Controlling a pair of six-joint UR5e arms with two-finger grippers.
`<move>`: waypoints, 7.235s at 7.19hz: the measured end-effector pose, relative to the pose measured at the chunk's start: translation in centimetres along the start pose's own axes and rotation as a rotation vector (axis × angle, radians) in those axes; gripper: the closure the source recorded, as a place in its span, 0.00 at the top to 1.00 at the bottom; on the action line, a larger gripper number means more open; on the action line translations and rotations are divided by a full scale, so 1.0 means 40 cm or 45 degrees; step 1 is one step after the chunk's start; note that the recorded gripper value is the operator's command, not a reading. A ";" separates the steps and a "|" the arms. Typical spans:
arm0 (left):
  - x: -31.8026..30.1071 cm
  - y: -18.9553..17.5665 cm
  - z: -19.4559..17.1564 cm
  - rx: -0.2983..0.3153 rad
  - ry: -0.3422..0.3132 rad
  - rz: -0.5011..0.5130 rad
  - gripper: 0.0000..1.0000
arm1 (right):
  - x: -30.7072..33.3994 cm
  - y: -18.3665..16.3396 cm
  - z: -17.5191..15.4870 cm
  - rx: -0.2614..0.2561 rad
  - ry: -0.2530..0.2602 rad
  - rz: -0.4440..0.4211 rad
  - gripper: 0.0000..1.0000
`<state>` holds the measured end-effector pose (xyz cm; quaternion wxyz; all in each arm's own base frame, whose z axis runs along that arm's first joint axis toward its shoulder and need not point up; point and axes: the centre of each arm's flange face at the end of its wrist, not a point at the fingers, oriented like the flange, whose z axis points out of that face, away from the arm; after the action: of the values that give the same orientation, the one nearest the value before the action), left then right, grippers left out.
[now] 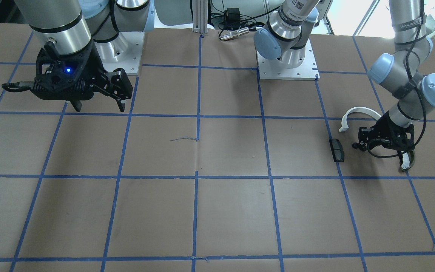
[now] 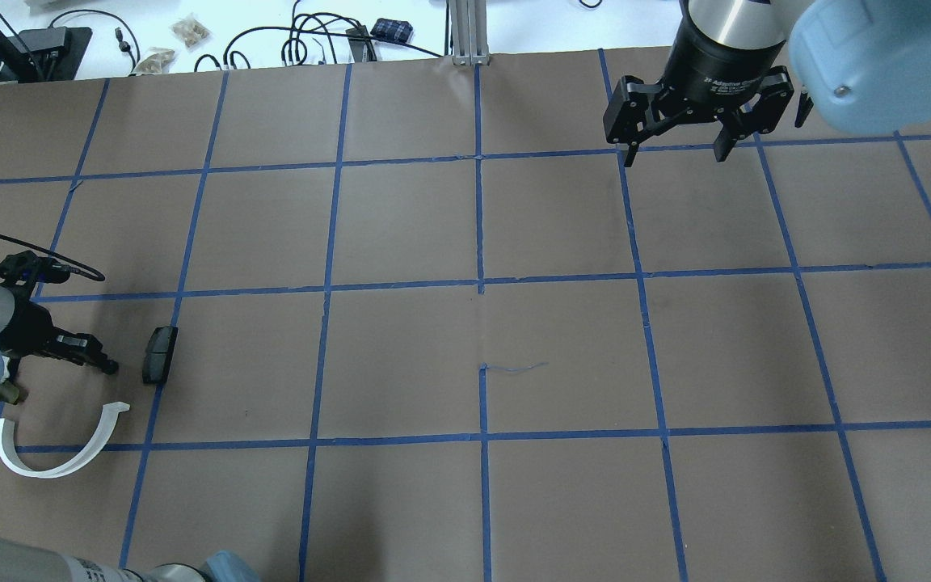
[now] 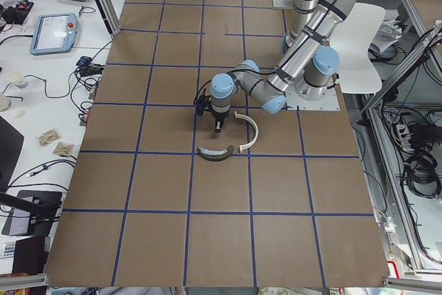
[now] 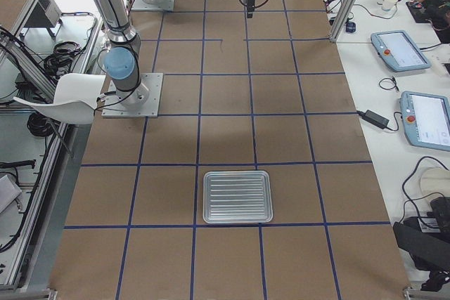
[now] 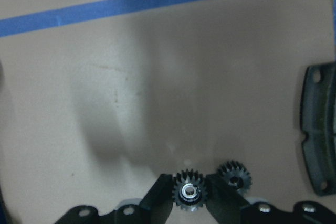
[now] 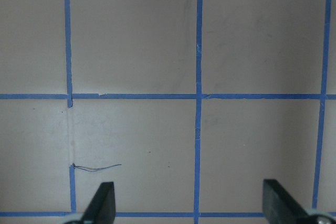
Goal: Place bearing gear from tray to pile
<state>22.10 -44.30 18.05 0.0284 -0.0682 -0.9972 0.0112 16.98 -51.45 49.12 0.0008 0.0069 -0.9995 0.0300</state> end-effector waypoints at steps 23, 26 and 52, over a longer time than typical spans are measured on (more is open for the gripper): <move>0.896 -0.269 -0.802 0.035 -0.080 -0.218 1.00 | -0.002 -0.002 -0.004 0.012 0.000 0.002 1.00; 0.895 -0.270 -0.799 0.033 -0.080 -0.217 1.00 | -0.002 -0.002 -0.004 0.011 0.000 0.002 1.00; 0.897 -0.289 -0.813 0.074 -0.067 -0.213 1.00 | -0.002 0.001 -0.005 0.008 0.001 0.000 1.00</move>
<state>-13.05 -50.24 52.80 0.0048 0.0167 -0.9991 0.0395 17.07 -51.42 49.30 0.0011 0.0070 -0.9994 0.0331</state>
